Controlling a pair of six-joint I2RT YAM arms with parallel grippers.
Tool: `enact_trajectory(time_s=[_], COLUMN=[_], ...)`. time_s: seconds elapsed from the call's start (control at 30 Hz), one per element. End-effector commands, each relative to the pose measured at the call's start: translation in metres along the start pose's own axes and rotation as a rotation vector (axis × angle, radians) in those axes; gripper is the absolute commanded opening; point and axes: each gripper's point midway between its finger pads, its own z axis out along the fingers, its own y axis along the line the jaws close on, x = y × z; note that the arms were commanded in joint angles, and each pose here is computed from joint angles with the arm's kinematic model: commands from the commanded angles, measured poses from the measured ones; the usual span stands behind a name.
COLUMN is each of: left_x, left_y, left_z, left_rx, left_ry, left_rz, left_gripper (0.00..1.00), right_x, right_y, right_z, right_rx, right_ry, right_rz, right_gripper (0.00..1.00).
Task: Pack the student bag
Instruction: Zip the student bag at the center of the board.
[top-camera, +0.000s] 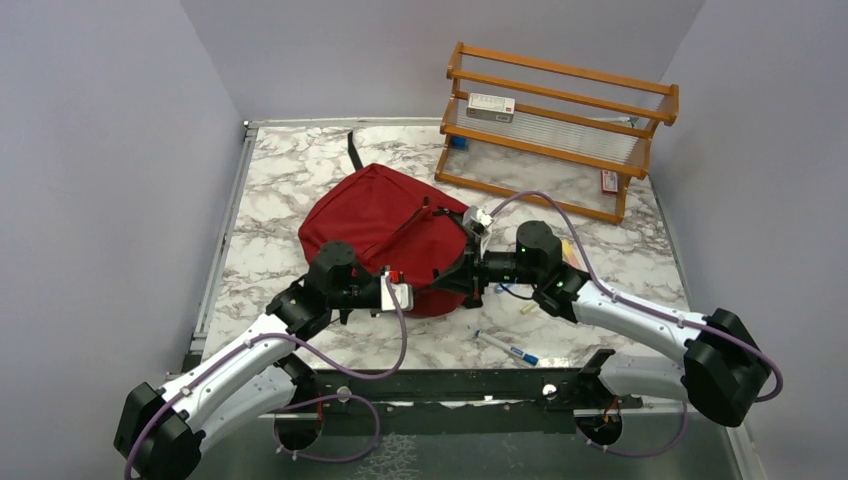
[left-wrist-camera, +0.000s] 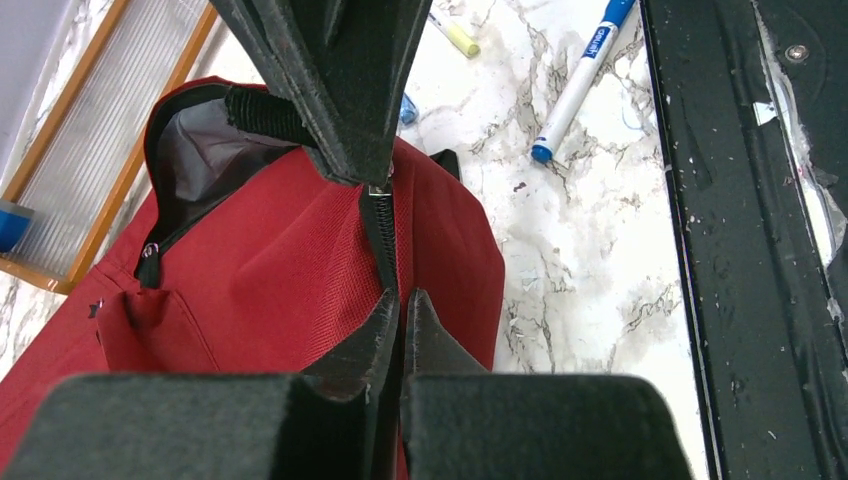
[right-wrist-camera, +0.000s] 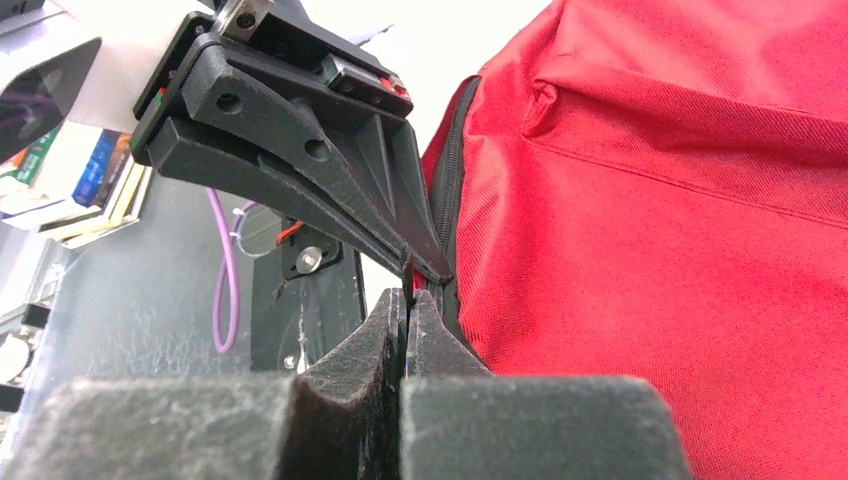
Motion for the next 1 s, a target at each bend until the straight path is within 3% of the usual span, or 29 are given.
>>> enact_trajectory(time_s=[0.0, 0.33, 0.63, 0.97], left_x=[0.011, 0.031, 0.059, 0.097], left_y=[-0.004, 0.013, 0.026, 0.065], left_z=[-0.001, -0.015, -0.031, -0.083], left_rx=[0.009, -0.106, -0.23, -0.564], left_ry=[0.051, 0.185, 0.339, 0.613], left_rz=[-0.019, 0.012, -0.073, -0.141], left_gripper=[0.0, 0.0, 0.0, 0.0], right_x=[-0.016, -0.017, -0.016, -0.013], right_y=[0.002, -0.021, -0.061, -0.093], right_z=[-0.012, -0.043, -0.065, -0.077], right_rx=[0.059, 0.283, 0.529, 0.719], right_ry=[-0.056, -0.113, -0.151, -0.098], right_rz=[-0.066, -0.131, -0.163, -0.123], right_gripper=[0.01, 0.01, 0.01, 0.01])
